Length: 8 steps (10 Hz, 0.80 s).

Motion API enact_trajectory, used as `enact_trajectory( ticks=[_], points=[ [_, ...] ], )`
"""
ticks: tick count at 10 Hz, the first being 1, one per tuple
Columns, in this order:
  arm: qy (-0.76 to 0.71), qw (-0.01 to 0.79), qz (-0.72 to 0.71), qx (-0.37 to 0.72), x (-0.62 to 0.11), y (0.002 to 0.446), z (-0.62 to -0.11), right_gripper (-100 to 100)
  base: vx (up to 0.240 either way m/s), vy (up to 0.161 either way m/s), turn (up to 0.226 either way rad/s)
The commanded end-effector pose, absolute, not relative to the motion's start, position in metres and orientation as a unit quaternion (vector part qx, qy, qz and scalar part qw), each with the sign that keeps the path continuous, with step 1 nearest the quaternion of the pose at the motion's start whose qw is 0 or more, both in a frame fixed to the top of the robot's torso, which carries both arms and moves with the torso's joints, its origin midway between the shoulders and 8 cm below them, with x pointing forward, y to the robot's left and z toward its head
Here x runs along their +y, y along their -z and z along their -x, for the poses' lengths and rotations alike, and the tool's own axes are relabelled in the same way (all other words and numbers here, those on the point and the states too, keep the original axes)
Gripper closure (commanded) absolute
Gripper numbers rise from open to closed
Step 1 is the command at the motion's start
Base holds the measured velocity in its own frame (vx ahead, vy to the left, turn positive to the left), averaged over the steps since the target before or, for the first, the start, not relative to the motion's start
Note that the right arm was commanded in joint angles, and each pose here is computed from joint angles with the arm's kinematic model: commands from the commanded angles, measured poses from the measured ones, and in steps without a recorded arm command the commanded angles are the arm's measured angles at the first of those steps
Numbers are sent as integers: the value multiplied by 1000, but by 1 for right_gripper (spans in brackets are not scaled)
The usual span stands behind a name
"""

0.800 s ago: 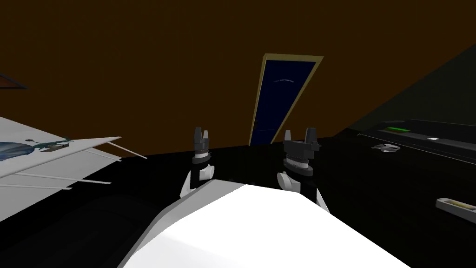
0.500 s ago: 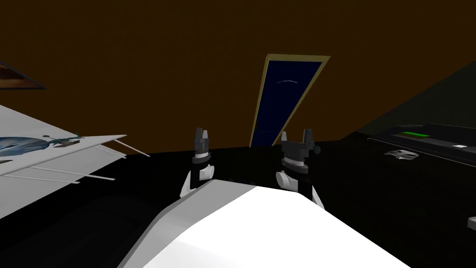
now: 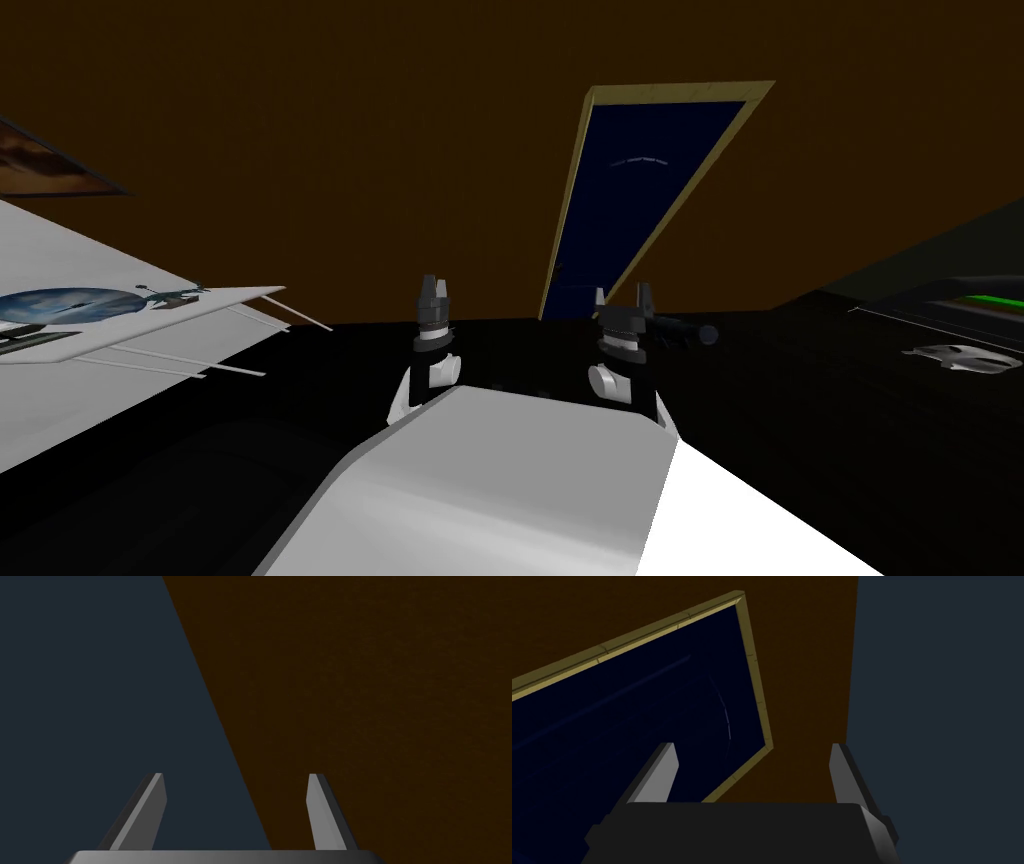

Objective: Pull the door open

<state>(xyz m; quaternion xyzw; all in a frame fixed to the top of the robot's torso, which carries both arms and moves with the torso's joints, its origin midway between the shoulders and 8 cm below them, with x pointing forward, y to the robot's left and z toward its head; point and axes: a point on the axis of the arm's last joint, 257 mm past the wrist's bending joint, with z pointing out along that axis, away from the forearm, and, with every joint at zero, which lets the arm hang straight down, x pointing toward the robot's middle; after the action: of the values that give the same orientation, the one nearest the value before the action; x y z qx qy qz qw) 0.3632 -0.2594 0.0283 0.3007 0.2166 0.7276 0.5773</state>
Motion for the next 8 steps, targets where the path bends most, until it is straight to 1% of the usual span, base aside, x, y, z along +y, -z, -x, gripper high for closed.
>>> enact_trajectory(
  ticks=[1,5,8],
  points=[
    [-736,559,-319,213,-263,-18,-373,-100,92,-55,83],
    [-752,514,-362,200,-271,8,-394,-100,85,-54,80],
    [-761,478,-395,188,-278,29,-410,-100,92,-89,107]
  ],
)
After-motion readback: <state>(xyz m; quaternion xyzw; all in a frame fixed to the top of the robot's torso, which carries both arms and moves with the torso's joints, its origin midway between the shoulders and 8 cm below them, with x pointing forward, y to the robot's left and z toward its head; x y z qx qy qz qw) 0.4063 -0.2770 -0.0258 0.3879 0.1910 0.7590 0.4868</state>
